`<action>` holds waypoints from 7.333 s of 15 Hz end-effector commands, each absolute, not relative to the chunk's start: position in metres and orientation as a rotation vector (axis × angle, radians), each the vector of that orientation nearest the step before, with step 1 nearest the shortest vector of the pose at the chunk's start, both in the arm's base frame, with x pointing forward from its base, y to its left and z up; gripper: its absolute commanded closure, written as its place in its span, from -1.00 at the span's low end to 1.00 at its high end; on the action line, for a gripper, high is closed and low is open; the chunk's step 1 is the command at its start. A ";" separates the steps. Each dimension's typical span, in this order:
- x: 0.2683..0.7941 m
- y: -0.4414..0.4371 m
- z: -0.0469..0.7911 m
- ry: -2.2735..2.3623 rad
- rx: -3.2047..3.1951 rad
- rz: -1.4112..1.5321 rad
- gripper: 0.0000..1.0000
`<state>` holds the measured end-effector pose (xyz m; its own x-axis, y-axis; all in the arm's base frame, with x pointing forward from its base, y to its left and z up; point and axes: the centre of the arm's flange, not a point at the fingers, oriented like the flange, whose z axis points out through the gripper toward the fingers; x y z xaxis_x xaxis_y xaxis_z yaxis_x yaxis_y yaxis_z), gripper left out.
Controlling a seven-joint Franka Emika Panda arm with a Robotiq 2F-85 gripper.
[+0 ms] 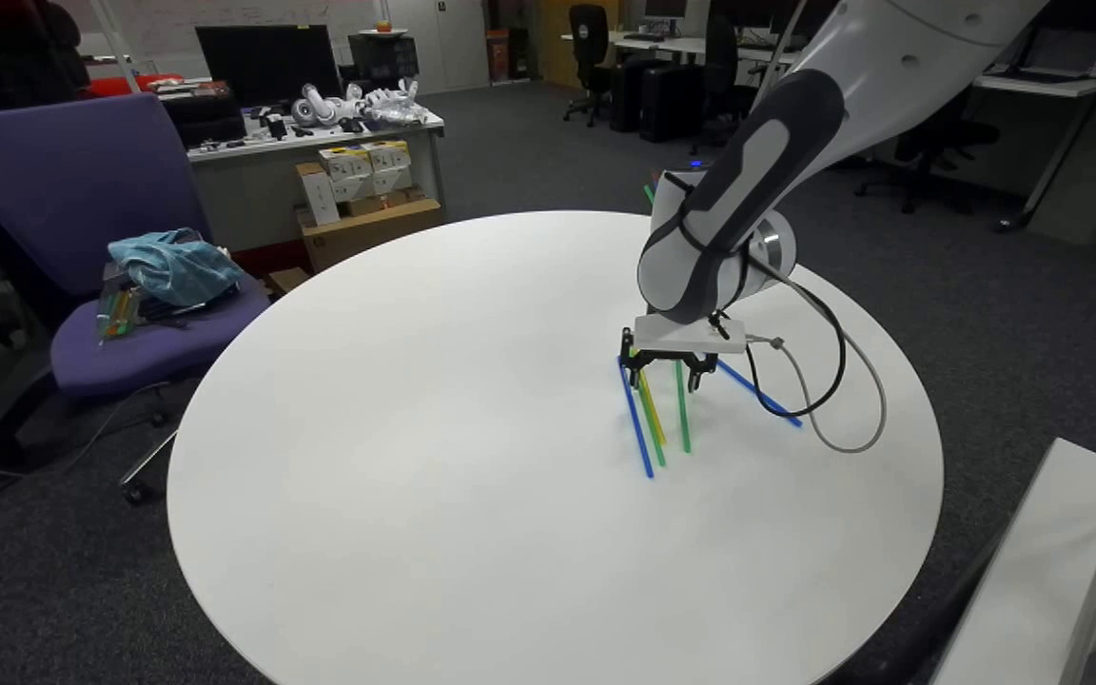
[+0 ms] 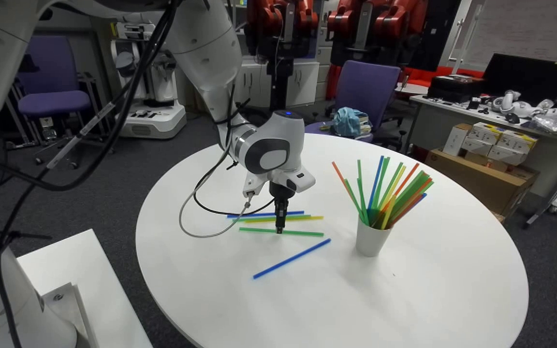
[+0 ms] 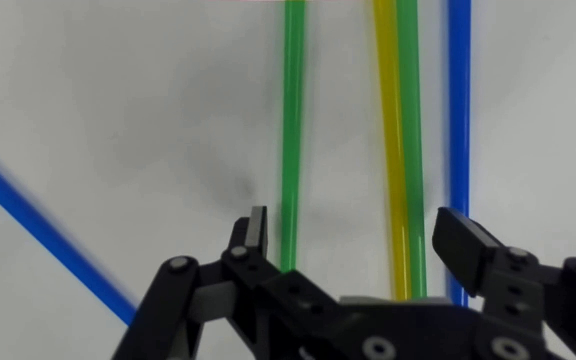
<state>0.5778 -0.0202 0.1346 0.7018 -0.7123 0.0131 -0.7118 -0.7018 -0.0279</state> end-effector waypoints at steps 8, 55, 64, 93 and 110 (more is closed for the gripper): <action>0.566 -0.052 0.166 1.523 -2.817 -0.131 -1.00; 0.578 -0.044 0.275 1.652 -2.928 -0.599 1.00; 0.573 -0.034 0.362 1.414 -3.002 -1.089 1.00; 0.675 -0.074 0.317 2.099 -2.039 -2.591 1.00; 0.674 -0.076 0.273 1.982 -2.292 -2.675 1.00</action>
